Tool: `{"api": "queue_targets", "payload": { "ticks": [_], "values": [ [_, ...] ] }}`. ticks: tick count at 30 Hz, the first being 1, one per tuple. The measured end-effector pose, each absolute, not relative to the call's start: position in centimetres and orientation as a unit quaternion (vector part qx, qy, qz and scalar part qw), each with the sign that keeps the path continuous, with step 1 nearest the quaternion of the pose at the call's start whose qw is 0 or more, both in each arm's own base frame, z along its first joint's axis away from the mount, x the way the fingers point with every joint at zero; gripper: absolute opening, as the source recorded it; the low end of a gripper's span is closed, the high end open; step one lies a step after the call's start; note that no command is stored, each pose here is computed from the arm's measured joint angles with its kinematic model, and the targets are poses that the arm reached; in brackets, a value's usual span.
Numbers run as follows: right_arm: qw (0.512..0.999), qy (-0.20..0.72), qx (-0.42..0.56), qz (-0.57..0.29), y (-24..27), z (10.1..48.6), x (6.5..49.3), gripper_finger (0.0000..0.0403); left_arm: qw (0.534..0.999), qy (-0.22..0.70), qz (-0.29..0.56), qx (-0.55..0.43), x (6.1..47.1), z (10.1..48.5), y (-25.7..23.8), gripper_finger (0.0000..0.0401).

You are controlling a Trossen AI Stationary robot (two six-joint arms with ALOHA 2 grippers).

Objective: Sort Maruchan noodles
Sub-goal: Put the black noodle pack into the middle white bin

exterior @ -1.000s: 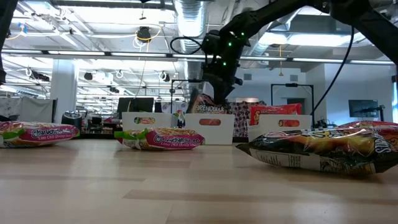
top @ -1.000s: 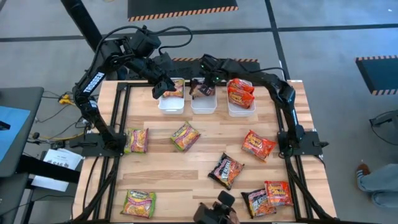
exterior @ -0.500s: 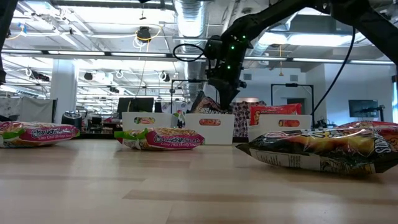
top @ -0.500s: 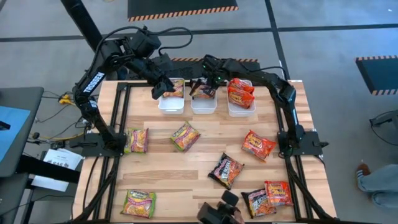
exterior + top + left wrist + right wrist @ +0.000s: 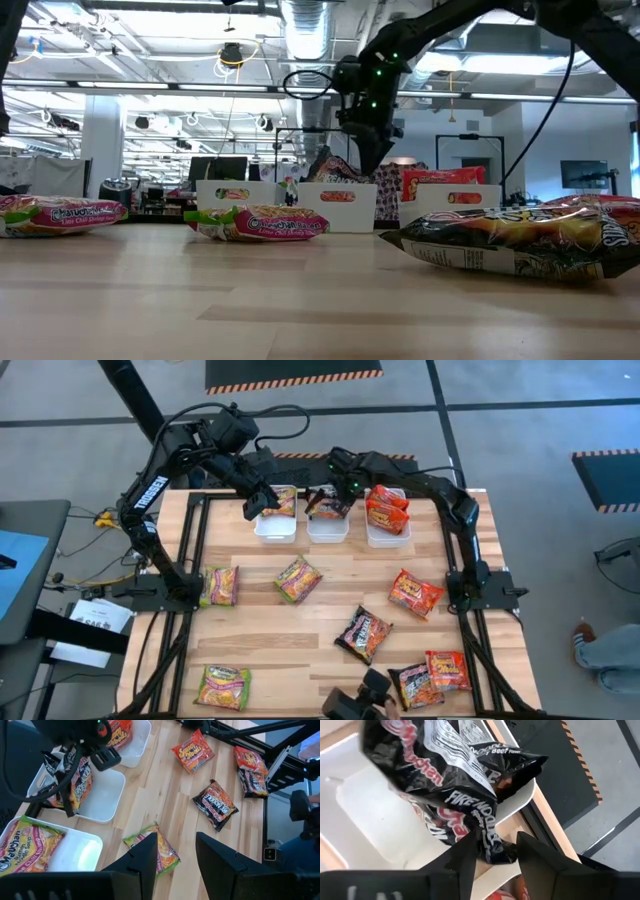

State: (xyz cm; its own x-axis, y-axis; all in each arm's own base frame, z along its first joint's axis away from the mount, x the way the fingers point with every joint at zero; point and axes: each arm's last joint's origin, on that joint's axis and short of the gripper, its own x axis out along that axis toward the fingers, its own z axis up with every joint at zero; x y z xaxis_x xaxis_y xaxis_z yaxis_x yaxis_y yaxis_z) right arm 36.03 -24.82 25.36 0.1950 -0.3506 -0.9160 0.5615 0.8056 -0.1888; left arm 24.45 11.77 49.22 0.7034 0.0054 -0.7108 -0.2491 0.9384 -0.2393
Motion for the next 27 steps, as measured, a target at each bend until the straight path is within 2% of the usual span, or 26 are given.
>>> {"api": "queue_targets", "payload": {
  "ticks": [3, 10, 15, 19, 24, 27],
  "values": [
    [0.766, 0.562, 0.094, -0.297, -24.5, 26.2, 35.5, 0.0173, 0.908, 0.380, 0.070, -0.162, 24.4, 49.2, 11.8, 0.0121],
    [0.804, 0.508, 0.088, -0.297, -23.6, 29.7, 34.9, 0.0171, 0.906, 0.382, 0.082, -0.165, 24.4, 49.2, 11.8, 0.0121],
    [0.879, 0.418, 0.109, -0.201, -22.4, 31.6, 36.5, 0.0170, 0.894, 0.409, 0.096, -0.157, 24.0, 48.8, 11.8, 0.0121],
    [0.906, 0.384, 0.119, -0.134, -21.6, 31.0, 38.3, 0.0170, 0.894, 0.408, 0.105, -0.155, 23.8, 48.9, 11.7, 0.0121],
    [0.903, 0.401, 0.104, -0.111, -20.8, 29.4, 39.6, 0.0170, 0.901, 0.393, 0.106, -0.148, 22.6, 49.8, 11.0, 0.0121],
    [0.919, 0.375, 0.057, -0.109, -20.4, 29.2, 41.2, 0.0170, 0.907, 0.384, 0.102, -0.142, 21.7, 50.2, 10.3, 0.0121]
  ]
}}
